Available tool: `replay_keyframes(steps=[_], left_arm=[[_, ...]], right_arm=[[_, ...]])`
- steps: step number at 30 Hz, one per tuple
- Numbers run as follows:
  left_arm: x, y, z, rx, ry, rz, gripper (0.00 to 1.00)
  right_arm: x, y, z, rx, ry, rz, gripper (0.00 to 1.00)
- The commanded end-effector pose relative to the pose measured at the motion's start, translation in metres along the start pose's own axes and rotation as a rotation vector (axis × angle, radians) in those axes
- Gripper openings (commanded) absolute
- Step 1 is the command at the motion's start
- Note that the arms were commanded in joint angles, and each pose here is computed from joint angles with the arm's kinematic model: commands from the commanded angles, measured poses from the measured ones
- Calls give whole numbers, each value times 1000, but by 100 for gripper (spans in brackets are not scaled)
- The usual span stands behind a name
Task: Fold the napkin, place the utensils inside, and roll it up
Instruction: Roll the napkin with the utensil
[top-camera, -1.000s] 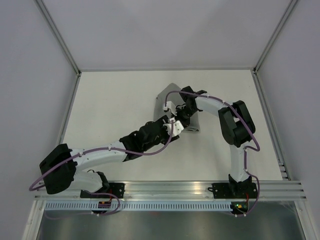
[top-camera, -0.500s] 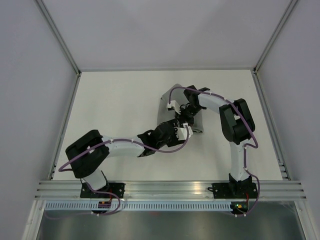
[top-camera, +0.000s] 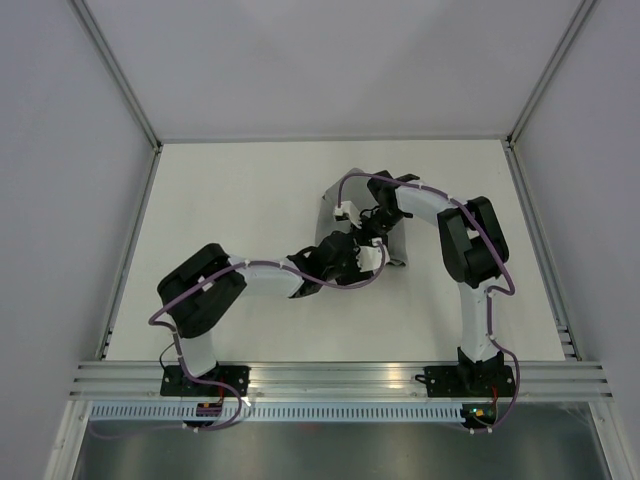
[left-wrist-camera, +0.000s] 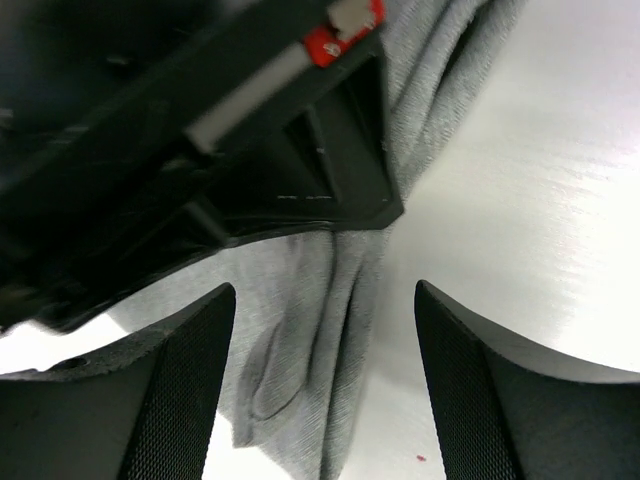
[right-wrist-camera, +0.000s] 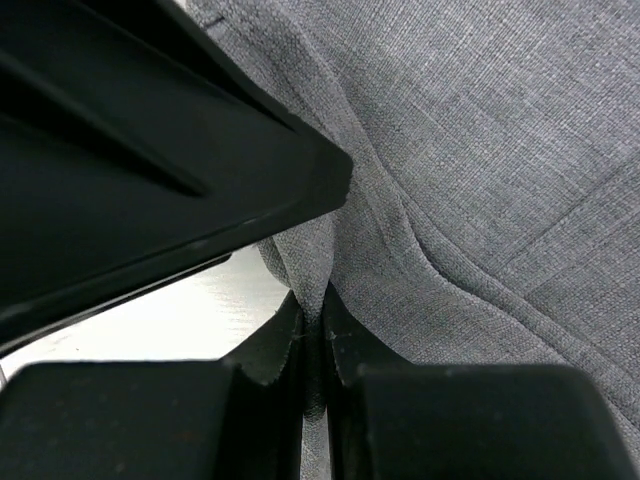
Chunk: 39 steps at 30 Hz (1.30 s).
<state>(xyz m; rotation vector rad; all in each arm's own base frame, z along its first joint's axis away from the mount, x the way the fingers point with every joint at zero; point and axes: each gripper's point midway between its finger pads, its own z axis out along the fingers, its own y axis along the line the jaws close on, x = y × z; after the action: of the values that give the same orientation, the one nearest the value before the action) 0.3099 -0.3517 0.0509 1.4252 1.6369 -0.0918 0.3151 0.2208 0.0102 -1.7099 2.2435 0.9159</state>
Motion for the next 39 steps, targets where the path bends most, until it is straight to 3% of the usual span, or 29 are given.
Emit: replay_keyframes(steps=[1, 8, 14, 17, 27, 31, 34, 39], left_arm=[[-9, -4, 11, 43, -33, 19, 76], [3, -14, 24, 93, 15, -11, 72], [18, -28, 29, 169, 58, -66, 62], [24, -32, 31, 197, 76, -91, 55], [34, -46, 32, 263, 135, -122, 18], [36, -50, 33, 289, 156, -126, 11], [46, -58, 31, 337, 212, -149, 6], [50, -63, 31, 393, 229, -204, 2]], right_arm=[[88, 0, 25, -39, 294, 93, 9], [87, -1, 25, -42, 300, 99, 9], [86, -1, 25, -42, 302, 103, 9], [87, -2, 25, -44, 303, 106, 9], [86, 0, 26, -41, 298, 125, 9], [85, 3, 26, -50, 283, 142, 9], [80, 8, 23, -56, 256, 157, 14], [67, 10, 9, -58, 176, 184, 36]])
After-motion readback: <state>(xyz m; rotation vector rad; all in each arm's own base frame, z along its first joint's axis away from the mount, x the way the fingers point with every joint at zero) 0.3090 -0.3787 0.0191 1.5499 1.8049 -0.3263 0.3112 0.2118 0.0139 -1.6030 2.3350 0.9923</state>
